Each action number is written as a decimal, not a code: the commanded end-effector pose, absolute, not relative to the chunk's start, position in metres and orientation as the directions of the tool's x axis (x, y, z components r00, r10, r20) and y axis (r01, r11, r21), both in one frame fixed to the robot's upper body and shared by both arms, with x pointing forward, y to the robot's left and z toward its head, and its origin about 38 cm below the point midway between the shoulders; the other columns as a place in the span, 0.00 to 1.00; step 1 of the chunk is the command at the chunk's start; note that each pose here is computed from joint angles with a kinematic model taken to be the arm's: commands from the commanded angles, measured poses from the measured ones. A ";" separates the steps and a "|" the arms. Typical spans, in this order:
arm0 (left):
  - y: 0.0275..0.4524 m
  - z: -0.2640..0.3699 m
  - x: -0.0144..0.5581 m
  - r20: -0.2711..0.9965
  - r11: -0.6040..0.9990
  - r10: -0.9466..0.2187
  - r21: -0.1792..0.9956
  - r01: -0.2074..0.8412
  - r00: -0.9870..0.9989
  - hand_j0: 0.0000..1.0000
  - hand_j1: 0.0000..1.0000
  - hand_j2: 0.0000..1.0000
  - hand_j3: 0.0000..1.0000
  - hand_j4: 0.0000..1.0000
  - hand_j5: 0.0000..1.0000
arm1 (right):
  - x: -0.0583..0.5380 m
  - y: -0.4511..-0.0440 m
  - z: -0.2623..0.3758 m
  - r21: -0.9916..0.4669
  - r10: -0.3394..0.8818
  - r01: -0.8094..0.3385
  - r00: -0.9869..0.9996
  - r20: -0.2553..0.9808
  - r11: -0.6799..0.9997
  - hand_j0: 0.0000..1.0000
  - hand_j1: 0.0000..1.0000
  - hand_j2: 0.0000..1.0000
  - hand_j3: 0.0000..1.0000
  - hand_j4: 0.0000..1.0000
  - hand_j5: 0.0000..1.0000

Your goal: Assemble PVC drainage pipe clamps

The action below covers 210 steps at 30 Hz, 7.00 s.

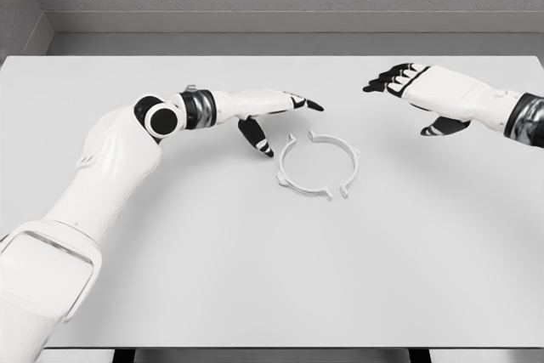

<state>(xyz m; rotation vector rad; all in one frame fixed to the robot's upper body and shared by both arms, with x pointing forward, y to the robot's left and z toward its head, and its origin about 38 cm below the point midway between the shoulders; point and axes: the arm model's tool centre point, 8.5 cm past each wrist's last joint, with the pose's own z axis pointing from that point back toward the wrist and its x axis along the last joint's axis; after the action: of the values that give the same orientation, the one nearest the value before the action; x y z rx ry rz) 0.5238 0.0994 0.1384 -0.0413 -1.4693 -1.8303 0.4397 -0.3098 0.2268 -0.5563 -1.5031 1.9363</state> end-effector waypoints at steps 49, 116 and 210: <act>0.076 0.153 0.455 0.462 -0.058 -0.305 0.864 0.501 -0.833 1.00 1.00 1.00 1.00 1.00 1.00 | 0.438 -0.304 0.231 -0.967 0.680 -0.201 -0.732 0.040 -0.159 1.00 1.00 1.00 1.00 1.00 1.00; 0.040 0.119 0.462 0.511 -0.107 -0.340 0.813 0.572 -0.790 1.00 1.00 1.00 1.00 1.00 1.00 | 0.438 -0.306 0.232 -0.967 0.683 -0.199 -0.729 0.037 -0.161 1.00 1.00 1.00 1.00 1.00 1.00; 0.073 0.132 0.510 0.522 0.002 -0.478 0.805 0.594 -0.706 1.00 1.00 1.00 1.00 1.00 1.00 | 0.439 -0.304 0.232 -0.968 0.681 -0.198 -0.731 0.042 -0.153 1.00 1.00 1.00 1.00 1.00 1.00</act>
<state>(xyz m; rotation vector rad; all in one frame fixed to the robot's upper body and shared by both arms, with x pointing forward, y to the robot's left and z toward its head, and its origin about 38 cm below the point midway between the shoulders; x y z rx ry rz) 0.5093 0.0731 0.1305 -0.1192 -1.5179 -1.8105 0.4387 -0.3038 0.2326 -0.5592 -1.5289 1.9437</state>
